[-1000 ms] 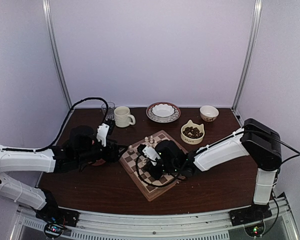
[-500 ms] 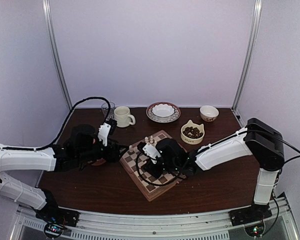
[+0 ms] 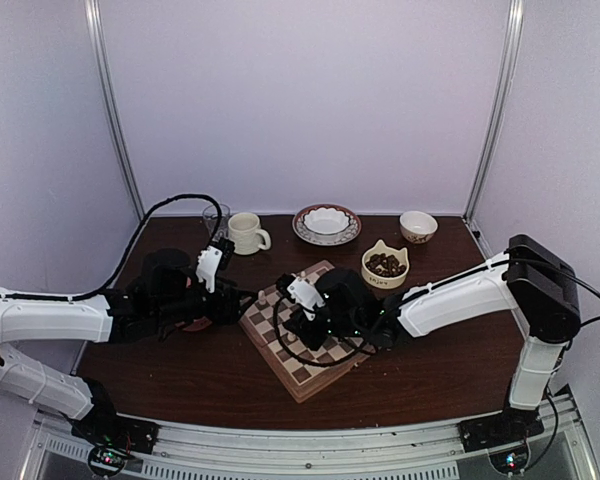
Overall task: Set up the chess pieces on the board
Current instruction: Place the king on the chessboard, then pick up the king from the chessboard.
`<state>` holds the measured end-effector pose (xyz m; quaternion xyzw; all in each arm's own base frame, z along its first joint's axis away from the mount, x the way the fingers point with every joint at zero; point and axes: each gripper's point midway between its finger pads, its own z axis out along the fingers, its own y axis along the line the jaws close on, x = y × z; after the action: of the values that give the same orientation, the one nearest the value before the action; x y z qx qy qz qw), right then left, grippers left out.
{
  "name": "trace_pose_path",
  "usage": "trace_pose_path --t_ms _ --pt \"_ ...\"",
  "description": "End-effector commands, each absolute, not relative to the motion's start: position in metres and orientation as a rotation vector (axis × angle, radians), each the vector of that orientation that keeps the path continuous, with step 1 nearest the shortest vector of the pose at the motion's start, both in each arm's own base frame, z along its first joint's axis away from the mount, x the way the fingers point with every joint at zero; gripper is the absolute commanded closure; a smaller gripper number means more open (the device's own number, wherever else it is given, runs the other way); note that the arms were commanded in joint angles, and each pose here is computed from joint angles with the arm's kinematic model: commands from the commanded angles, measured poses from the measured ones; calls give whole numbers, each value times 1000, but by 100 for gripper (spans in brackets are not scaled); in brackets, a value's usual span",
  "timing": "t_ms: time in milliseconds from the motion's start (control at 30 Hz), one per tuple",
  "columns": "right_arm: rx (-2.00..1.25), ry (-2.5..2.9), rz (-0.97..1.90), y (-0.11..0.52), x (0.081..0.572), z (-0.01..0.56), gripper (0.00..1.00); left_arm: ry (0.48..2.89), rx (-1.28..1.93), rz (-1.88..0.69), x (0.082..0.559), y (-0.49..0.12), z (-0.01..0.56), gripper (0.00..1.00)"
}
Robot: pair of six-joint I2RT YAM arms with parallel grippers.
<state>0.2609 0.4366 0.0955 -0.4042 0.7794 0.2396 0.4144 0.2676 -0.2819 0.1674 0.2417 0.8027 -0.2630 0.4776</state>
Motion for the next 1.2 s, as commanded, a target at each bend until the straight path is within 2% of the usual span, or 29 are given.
trace_pose_path --t_ms 0,67,133,200,567,700,933,1167 --pt "-998 1959 587 433 263 102 73 1923 606 -653 271 -289 181 35" --pt "-1000 1964 585 432 262 100 70 1924 607 -653 271 -290 181 35" --pt "-1002 1967 582 432 263 100 61 1926 607 -652 271 -290 181 35" --pt "-1005 1970 581 432 262 98 59 1927 608 -651 271 -290 181 35" --pt "-1013 1988 569 433 263 94 63 1930 609 -651 271 -290 180 35" --pt "-1016 1993 566 433 263 92 68 1931 609 -650 271 -290 180 35" --pt "-1012 1981 572 433 263 98 82 1928 605 -647 271 -289 182 35" --pt "-979 1944 558 431 268 123 83 1929 585 -625 273 -285 183 36"
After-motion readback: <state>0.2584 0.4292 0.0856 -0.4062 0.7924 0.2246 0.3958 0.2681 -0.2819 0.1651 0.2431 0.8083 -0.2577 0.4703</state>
